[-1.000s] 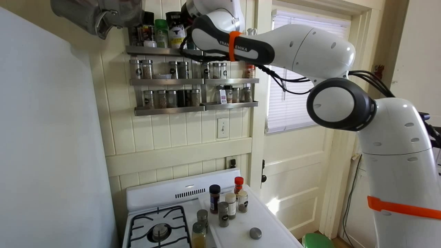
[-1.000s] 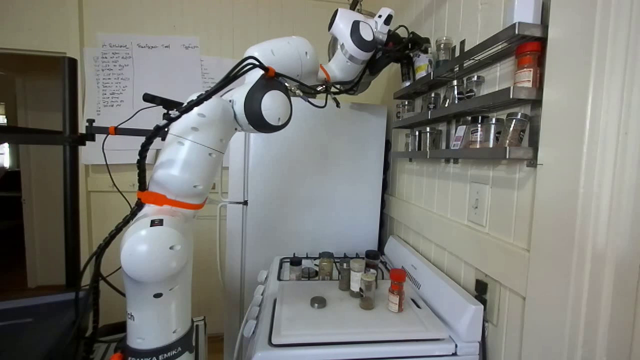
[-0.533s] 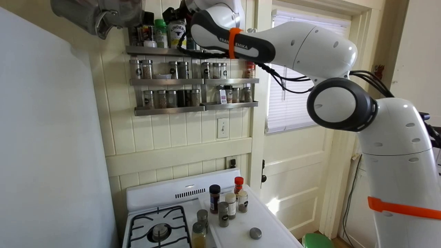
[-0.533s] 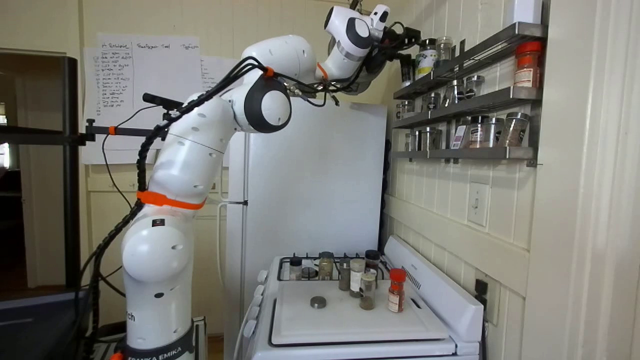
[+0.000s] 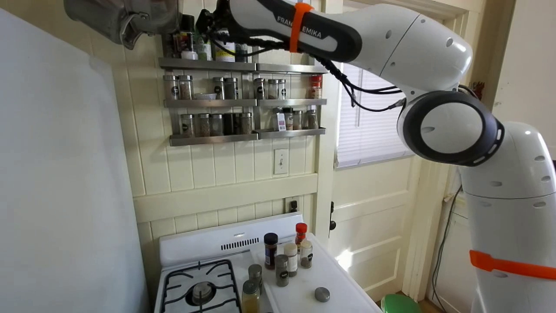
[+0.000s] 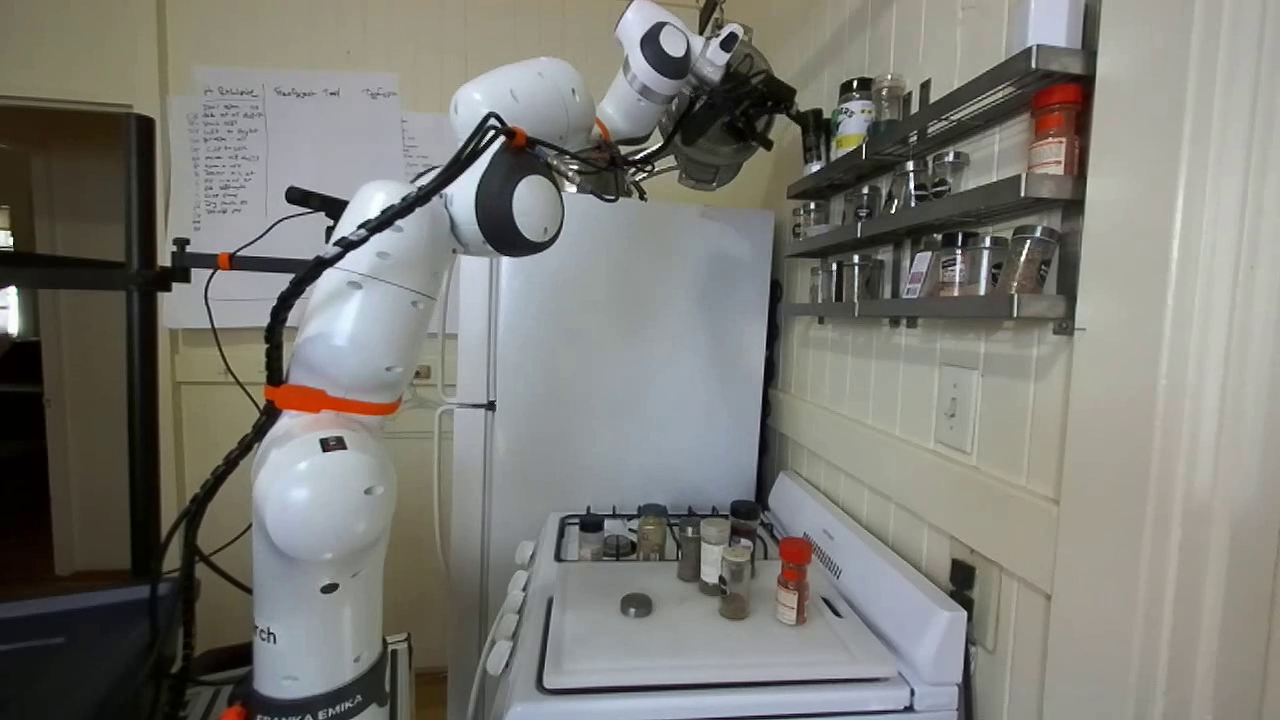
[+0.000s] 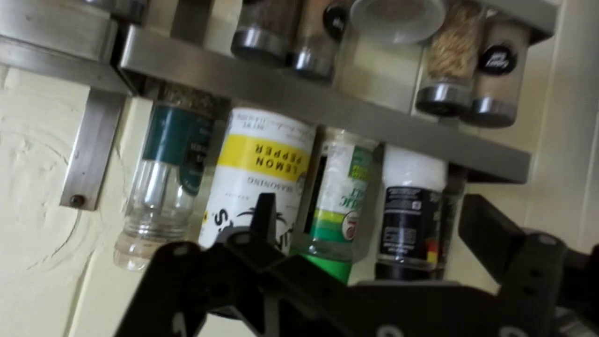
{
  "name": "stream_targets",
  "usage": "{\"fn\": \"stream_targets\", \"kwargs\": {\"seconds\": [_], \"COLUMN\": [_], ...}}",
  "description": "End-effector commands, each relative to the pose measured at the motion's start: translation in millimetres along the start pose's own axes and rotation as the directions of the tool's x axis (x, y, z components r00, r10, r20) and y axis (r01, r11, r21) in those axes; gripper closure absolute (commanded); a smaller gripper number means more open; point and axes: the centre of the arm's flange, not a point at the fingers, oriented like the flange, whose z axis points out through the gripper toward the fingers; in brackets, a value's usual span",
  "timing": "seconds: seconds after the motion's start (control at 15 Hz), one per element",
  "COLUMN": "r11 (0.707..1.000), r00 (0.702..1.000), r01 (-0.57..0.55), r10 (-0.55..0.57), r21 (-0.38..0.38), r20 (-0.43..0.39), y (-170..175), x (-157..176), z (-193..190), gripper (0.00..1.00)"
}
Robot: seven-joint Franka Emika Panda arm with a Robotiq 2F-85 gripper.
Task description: Place the large jar from the stovetop on the topmost shelf.
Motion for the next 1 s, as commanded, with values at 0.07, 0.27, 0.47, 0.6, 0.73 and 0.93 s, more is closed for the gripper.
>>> {"fn": "stream_targets", "kwargs": {"seconds": [0.07,0.27,0.47,0.6,0.73,0.93], "r11": [1.000,0.998,0.991,0.979,0.972,0.961], "r00": [0.966,0.907,0.850,0.839,0.811,0.792], "r01": [0.022,0.056,0.102,0.134,0.122,0.132], "r10": [-0.018,-0.045,-0.129,-0.195,-0.215,-0.249], "r21": [-0.011,-0.013,0.081,0.155,0.202,0.242], "r20": [0.259,0.420,0.511,0.508,0.544,0.558], "y": [-17.3,6.0,19.2,17.4,15.5,16.3], "x": [-23.8,-75.2,-119.1,-135.0,-149.5,-176.9], "z": [-58.4,-89.1,-88.5,-78.6,-66.1,-42.0], "gripper": [0.00,0.00,0.00,0.00,0.00,0.00]}}
